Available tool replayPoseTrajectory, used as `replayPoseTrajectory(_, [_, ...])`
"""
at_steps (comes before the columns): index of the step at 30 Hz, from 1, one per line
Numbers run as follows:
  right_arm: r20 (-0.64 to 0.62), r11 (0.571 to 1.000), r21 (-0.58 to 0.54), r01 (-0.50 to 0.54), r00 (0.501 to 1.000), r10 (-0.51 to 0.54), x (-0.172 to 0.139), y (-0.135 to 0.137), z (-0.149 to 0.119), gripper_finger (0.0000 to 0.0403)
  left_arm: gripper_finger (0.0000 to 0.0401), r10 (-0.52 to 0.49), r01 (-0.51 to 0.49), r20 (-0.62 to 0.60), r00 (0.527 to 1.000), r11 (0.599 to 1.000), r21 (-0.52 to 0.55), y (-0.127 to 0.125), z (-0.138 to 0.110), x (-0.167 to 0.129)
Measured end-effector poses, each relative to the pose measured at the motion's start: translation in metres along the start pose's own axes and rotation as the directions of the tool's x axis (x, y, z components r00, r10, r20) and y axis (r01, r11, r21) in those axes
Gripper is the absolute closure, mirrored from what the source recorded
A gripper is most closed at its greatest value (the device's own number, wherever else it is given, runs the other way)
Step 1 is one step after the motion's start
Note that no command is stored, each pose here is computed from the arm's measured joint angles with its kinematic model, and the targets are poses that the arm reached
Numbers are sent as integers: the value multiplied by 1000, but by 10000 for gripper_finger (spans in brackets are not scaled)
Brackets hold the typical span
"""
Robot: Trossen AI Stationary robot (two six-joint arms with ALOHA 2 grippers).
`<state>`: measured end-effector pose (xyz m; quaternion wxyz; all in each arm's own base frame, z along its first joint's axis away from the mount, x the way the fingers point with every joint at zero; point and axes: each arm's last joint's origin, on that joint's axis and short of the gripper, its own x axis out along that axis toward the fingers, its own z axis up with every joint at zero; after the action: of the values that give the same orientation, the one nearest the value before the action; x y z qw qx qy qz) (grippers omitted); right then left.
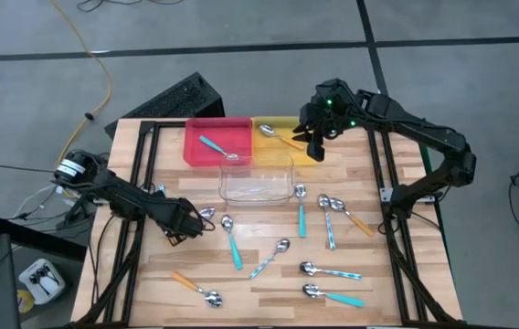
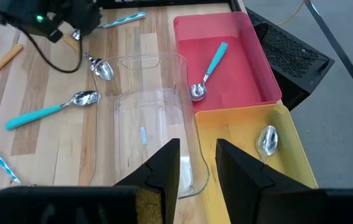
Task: Sort silverware by color (type)
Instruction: Put the green patterned spoon into the transparent bin
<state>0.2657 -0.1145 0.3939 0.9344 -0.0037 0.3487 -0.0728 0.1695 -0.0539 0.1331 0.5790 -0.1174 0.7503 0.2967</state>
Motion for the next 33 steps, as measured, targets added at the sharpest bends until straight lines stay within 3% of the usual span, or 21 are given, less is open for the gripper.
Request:
replayPoseTrajectory(7, [0,1000,0,0,1000,0,0,0,0,275,401,25,-25,1,1000,982,188,-4,1,5])
replayPoseTrajectory(12, [1,1000,-2,0,1000,0,0,0,0,275,401,-100,64,128,987,964,259,-22,14,-17])
replayPoseTrajectory(18, [1,1000,-2,0,1000,0,0,0,0,275,401,-257,163,252,933,927,339,-41,27,-41])
replayPoseTrajectory(23, [2,1000,-2,-6,1000,6,0,0,0,275,401,-270,130,361,892,921,368,-49,32,-68])
replayPoseTrajectory(25, [11,999,-3,-43,999,43,0,1,0,275,401,-272,115,380,884,915,387,-50,32,-76])
replayPoseTrajectory(30, [94,959,-49,-278,955,282,24,16,-7,275,401,-272,84,391,879,896,436,-52,29,-95])
replayPoseTrajectory(33, [109,940,-102,-326,935,337,47,32,-18,275,401,-265,61,388,883,883,465,-52,25,-105])
